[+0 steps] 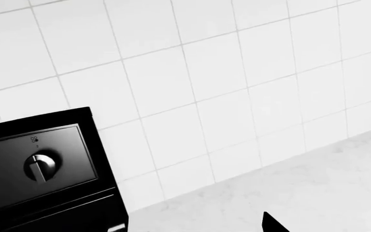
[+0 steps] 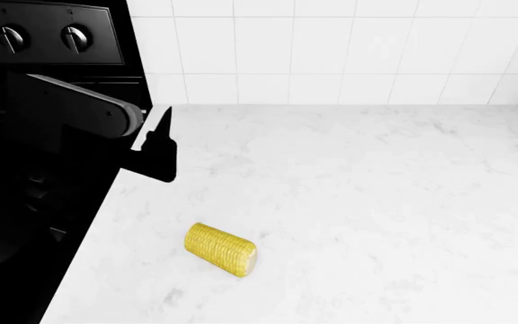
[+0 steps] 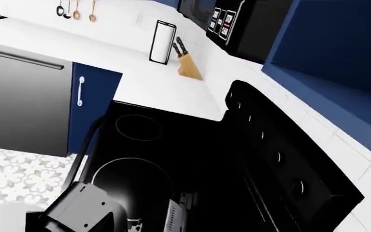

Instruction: Pick the apricot, corn from the counter and place them in the cabinet. Then close the cabinet.

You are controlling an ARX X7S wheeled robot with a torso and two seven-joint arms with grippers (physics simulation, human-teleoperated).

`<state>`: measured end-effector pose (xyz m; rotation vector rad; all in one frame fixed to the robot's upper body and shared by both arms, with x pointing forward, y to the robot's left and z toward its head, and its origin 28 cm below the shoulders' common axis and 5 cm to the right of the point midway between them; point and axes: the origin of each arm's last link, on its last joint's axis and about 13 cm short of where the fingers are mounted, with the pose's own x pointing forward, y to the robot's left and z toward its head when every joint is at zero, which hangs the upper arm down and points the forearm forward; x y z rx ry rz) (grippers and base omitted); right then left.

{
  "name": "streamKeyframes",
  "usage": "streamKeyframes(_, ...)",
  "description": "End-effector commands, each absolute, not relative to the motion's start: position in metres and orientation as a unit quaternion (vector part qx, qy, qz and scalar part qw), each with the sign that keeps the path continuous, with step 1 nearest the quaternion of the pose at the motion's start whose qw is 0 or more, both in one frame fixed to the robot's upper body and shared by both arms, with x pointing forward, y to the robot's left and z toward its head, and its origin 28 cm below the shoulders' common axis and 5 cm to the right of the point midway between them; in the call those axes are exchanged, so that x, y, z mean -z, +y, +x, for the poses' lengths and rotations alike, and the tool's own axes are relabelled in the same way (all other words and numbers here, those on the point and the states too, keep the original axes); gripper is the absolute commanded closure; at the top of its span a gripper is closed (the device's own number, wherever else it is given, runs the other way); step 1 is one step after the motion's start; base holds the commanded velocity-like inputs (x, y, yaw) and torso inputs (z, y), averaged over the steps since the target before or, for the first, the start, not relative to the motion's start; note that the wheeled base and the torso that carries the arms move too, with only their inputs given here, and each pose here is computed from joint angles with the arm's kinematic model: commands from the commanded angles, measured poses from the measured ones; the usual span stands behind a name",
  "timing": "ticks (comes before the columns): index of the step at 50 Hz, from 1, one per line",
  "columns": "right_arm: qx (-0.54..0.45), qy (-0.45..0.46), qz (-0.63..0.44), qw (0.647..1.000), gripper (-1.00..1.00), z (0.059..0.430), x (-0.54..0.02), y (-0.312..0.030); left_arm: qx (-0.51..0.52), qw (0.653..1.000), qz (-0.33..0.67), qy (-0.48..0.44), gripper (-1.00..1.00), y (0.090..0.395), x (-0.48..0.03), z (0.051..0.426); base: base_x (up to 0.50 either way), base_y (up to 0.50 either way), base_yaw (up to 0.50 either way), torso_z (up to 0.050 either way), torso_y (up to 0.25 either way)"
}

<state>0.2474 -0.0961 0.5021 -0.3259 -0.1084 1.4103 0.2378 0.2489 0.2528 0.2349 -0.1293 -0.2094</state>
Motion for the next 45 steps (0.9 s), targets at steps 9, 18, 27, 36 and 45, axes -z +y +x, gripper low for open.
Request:
streamKeyframes(9, -0.620, -0.006, -0.122, 0.775, -1.00, 0.256, -0.455, -0.113, 0.100, 0.986, 0.115, -0.066, -1.00, 0.250, -0.255, 0.237, 0.00, 0.00, 0.00, 0.000, 0.000)
streamKeyframes(18, -0.605, 0.001, -0.108, 0.789, -1.00, 0.256, -0.441, -0.124, 0.099, 0.986, 0.113, -0.065, -1.00, 0.251, -0.253, 0.237, 0.00, 0.00, 0.00, 0.000, 0.000)
streamKeyframes(27, -0.581, 0.002, -0.091, 0.809, -1.00, 0.256, -0.427, -0.141, 0.098, 0.987, 0.113, -0.065, -1.00, 0.251, -0.252, 0.237, 0.00, 0.00, 0.00, 0.000, 0.000)
streamKeyframes(36, -0.565, 0.028, -0.080, 0.821, -1.00, 0.255, -0.403, -0.153, 0.098, 0.987, 0.114, -0.065, -1.00, 0.250, -0.253, 0.238, 0.00, 0.00, 0.00, 0.000, 0.000)
streamKeyframes(45, -0.554, 0.084, -0.087, 0.824, -1.00, 0.262, -0.369, -0.151, 0.099, 0.987, 0.112, -0.066, -1.00, 0.250, -0.252, 0.238, 0.00, 0.00, 0.00, 0.000, 0.000)
